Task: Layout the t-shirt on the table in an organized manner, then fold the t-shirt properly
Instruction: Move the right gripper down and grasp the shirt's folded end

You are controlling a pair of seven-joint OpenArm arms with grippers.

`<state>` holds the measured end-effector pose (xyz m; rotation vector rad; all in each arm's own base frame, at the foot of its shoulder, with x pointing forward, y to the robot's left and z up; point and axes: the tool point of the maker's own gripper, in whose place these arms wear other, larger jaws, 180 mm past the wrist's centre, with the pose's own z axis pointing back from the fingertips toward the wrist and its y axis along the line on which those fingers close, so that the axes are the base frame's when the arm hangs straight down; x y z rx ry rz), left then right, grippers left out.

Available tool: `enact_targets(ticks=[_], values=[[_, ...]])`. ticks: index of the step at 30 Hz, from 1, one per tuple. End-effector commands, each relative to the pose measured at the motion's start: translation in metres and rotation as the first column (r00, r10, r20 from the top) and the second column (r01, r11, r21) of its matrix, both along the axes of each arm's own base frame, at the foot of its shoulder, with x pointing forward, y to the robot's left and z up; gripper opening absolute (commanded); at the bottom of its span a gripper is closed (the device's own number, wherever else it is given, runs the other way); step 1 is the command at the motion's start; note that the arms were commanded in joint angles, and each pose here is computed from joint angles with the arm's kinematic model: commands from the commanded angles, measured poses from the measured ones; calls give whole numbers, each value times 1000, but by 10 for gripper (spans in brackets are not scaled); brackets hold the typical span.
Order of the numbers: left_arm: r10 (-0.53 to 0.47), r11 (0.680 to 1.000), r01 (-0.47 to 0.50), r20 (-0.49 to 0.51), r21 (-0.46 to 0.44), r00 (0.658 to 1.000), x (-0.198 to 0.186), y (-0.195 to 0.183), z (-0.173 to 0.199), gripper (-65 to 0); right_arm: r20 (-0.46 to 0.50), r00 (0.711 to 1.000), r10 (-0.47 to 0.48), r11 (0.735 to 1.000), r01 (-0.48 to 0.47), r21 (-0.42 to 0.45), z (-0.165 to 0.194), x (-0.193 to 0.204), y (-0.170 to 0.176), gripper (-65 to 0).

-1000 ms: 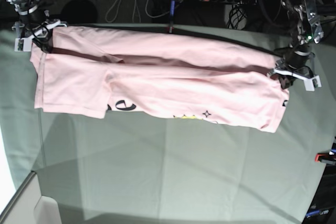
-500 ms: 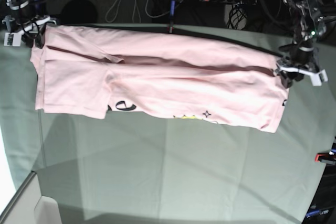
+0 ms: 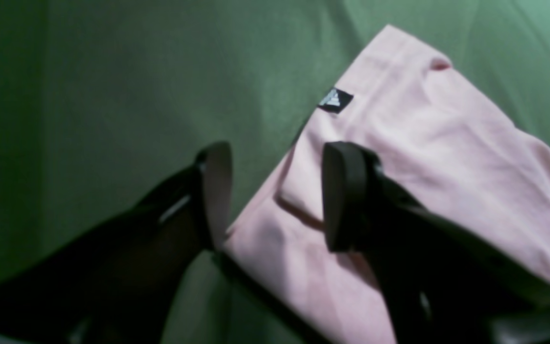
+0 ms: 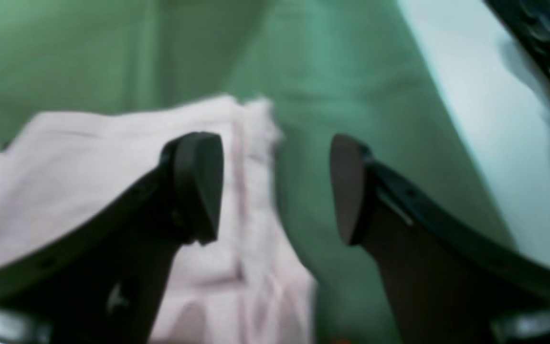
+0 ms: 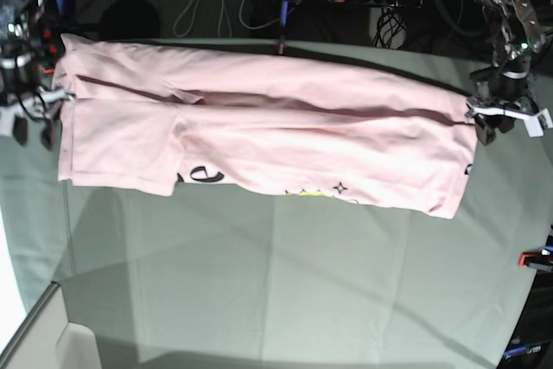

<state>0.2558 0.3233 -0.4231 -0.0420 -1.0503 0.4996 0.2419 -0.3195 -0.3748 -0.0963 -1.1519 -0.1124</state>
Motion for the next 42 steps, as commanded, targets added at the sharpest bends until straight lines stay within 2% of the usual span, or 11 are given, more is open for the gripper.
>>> enact_targets(ticks=[1,6,8,14,17,28,30,32,38,42], values=[[0,1000,-1,45,24,999,7,7,15,-350,28,999,30,1000,-30,-9,9,13,2,-289],[0,1000,-1,47,24,999,7,7,15,-245,-23,994,108,993,-108,39,-7,57,13,-291],[0,1000,-1,47,24,999,7,7,15,-215,-56,990,130,991,-129,31,-15,69,12,-291],[0,1000,-1,47,26,999,7,8,16,-213,-161,974,157,988,-157,13,-40,104,8,-291],[-1,1000,-1,47,27,999,8,8,16,-213,-179,971,159,987,-156,30,-45,110,4,-291],[0,1000,-1,48,26,999,8,7,16,-213,-226,962,154,988,-144,57,-62,101,-3,-299],[0,1000,-1,51,26,999,9,7,16,-213,-234,960,153,988,-143,59,-65,97,-3,-340],[0,1000,-1,52,26,999,10,7,17,-213,-237,959,155,988,-145,60,-66,96,-3,-408],[0,1000,-1,52,24,999,10,7,16,-213,-234,960,154,988,-146,54,-64,96,-3,-650],[0,1000,-1,52,24,999,10,7,16,-213,-199,969,145,989,-144,18,-47,103,-10,-650]])
